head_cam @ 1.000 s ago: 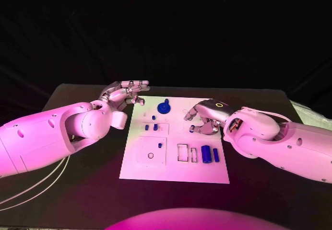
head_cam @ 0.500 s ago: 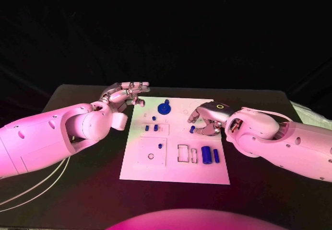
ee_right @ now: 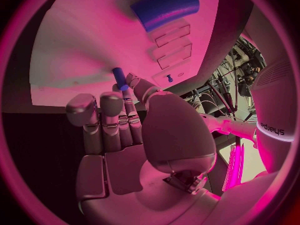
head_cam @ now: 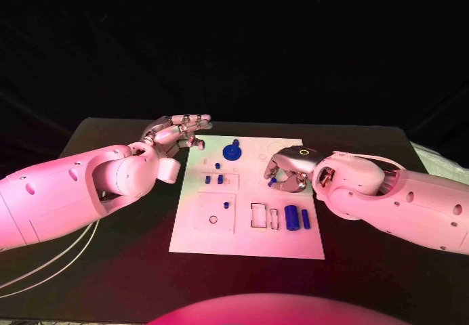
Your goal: Assemble the parts on the task board
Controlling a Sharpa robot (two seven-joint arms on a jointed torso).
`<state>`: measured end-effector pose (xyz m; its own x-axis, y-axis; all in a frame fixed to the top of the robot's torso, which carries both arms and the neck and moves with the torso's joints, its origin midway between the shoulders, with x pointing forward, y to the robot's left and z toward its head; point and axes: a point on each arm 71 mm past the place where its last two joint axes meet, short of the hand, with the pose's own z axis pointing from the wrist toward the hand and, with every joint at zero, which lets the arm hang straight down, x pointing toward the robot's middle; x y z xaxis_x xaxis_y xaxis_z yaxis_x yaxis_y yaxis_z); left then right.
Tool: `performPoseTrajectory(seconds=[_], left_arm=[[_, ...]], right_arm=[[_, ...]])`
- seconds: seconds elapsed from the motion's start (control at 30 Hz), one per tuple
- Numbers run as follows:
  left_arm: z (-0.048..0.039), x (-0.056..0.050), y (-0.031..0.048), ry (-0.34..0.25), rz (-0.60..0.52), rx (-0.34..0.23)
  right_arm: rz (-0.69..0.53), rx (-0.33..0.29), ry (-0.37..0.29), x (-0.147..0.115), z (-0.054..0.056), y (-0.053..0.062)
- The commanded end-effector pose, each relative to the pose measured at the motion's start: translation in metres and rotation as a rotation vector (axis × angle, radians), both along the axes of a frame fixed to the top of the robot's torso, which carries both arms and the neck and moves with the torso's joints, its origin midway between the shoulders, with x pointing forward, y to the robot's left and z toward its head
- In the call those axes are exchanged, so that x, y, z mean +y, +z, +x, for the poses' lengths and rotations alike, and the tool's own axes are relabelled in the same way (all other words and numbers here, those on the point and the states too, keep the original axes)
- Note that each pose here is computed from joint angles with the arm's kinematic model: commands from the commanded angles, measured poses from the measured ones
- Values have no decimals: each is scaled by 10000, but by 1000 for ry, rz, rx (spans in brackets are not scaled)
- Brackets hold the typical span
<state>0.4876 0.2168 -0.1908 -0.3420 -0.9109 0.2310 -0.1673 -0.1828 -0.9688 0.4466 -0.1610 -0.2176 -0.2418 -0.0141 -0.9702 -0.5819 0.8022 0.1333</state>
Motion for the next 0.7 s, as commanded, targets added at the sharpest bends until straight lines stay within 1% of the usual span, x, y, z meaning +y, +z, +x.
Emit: performPoseTrajectory(seconds=[0.03, 0.33, 0.7], left_arm=[[-6, -14, 7, -18, -8, -5], [-8, -12, 4, -20, -8, -2], [-11, -14, 0, -22, -7, 1]], right_arm=[[-64, -2, -6, -18, 0, -48], [-73, -19, -11, -29, 8, -47], [-61, -23, -3, -20, -1, -41]])
